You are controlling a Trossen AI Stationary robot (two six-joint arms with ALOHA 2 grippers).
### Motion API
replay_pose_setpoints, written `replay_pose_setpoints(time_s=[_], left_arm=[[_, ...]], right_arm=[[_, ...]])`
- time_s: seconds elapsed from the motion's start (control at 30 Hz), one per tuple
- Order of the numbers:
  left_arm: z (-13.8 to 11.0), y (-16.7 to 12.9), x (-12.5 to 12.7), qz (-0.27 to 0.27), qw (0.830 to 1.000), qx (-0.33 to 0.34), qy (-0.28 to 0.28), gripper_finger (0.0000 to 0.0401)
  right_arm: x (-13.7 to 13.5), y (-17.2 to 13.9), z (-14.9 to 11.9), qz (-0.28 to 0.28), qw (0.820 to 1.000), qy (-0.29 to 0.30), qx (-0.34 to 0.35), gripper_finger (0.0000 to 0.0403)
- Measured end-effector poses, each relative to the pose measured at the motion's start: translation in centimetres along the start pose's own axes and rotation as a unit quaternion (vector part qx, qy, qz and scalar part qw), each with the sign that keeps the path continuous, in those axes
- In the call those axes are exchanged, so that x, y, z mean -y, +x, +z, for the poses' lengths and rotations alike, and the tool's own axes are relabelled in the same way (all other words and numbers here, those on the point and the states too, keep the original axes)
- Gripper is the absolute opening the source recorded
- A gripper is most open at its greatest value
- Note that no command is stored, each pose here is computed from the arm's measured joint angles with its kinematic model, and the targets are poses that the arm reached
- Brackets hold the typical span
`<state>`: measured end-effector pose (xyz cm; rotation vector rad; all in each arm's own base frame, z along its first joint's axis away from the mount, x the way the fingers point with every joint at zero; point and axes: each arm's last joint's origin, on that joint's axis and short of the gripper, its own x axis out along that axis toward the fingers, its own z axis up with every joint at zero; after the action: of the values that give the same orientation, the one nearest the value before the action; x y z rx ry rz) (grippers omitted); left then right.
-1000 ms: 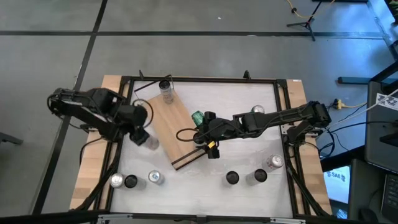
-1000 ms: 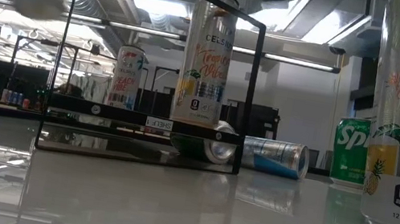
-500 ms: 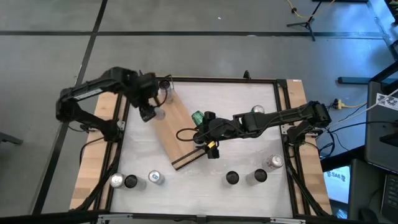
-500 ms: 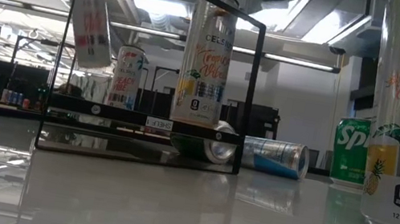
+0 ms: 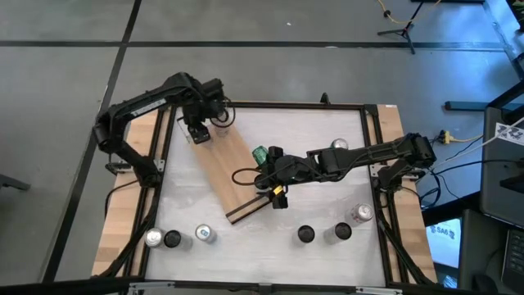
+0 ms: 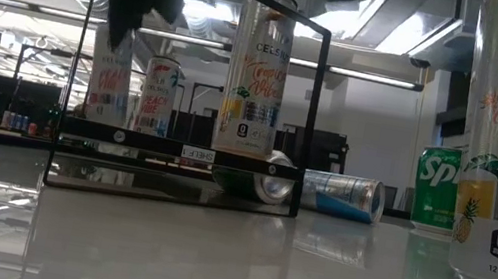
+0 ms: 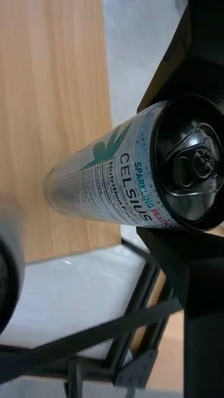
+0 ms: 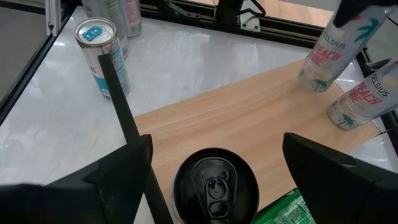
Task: Place canned beverage on shelf
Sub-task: Put the white pink soda can on the shelf aligned with the other white pink soda can
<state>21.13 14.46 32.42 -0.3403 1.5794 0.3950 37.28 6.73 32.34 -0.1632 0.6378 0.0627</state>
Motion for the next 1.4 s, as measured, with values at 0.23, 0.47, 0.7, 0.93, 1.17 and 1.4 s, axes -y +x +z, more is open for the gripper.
replay_pose_setpoints(time_s=[0.23,0.47,0.7,0.93,1.17,1.4], left_arm=[[1.1,1.4,-1.1,-0.004,0.999,-0.029,0.029,0.0243],[1.4,1.8,-1.3,0.031,0.997,-0.045,0.06,0.0254],[1.5,1.8,-1.3,0.033,0.996,-0.043,0.071,0.0256],[1.6,1.8,-1.4,0.042,0.996,-0.043,0.072,0.0257],[1.6,1.8,-1.4,0.046,0.996,-0.04,0.071,0.0257],[1.8,1.8,-1.4,0.048,0.996,-0.032,0.071,0.0257]], right_arm=[[0.0,0.0,0.0,-0.001,1.0,0.0,0.0,0.0353],[0.0,0.0,0.0,-0.002,1.0,0.0,0.0,0.0353],[0.0,0.0,0.0,-0.002,1.0,0.0,0.001,0.0353],[0.0,0.0,0.0,-0.002,1.0,0.0,0.001,0.0353],[0.0,0.0,0.0,-0.002,1.0,0.0,0.001,0.0353],[0.0,0.0,0.0,-0.002,1.0,0.0,0.001,0.0353]])
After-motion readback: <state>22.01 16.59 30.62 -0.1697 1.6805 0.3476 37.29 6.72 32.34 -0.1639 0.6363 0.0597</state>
